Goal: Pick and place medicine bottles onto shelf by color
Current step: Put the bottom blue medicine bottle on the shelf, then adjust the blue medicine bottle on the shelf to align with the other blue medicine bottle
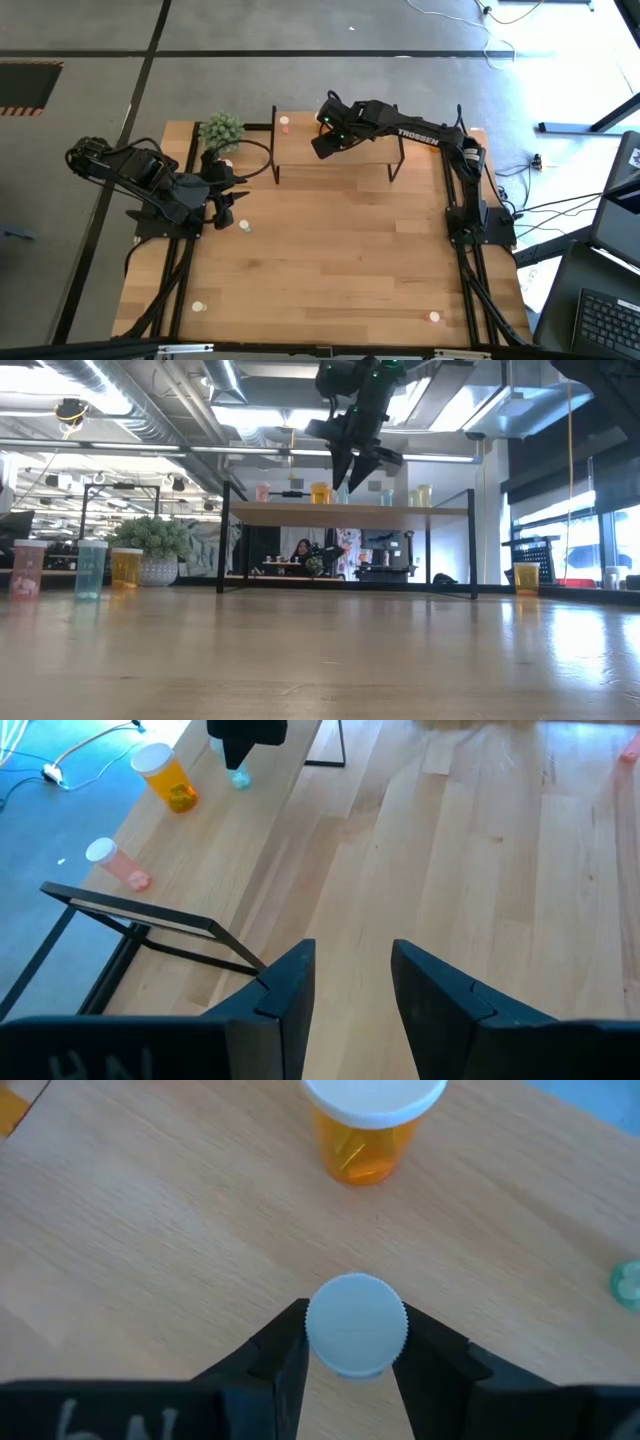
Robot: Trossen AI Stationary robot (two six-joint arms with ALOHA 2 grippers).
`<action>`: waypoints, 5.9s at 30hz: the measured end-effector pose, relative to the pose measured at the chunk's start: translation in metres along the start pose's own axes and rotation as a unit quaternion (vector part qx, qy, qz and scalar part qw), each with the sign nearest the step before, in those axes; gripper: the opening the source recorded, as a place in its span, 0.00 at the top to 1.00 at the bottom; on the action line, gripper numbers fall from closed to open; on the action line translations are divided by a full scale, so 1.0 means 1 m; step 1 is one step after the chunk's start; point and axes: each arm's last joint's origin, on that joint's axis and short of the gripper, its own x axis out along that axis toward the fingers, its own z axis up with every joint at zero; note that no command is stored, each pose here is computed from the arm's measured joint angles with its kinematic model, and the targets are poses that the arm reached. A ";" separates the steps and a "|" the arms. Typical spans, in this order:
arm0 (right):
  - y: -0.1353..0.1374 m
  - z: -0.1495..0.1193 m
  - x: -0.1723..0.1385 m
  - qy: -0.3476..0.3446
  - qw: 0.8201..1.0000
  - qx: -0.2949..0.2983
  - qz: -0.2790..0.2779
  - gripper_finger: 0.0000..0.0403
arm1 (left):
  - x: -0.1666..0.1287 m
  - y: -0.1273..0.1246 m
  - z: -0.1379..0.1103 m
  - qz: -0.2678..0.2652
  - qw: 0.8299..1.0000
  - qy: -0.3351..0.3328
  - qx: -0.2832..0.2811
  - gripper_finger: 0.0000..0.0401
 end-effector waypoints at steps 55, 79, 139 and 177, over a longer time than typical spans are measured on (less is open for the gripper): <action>0.003 0.005 -0.014 0.001 0.999 -0.013 0.030 0.51 | 0.000 0.000 0.000 0.000 1.000 0.000 -0.001 0.68; 0.020 0.003 -0.105 -0.043 0.995 -0.087 0.022 0.51 | 0.000 0.000 0.000 0.000 1.000 0.000 -0.004 0.68; -0.010 0.029 -0.044 0.039 0.893 -0.426 0.139 0.51 | 0.017 0.037 0.007 0.131 0.981 -0.005 -0.145 0.68; -0.035 0.043 -0.017 0.074 0.909 -0.372 0.172 0.51 | 0.021 0.049 0.009 0.172 0.971 -0.005 -0.168 0.68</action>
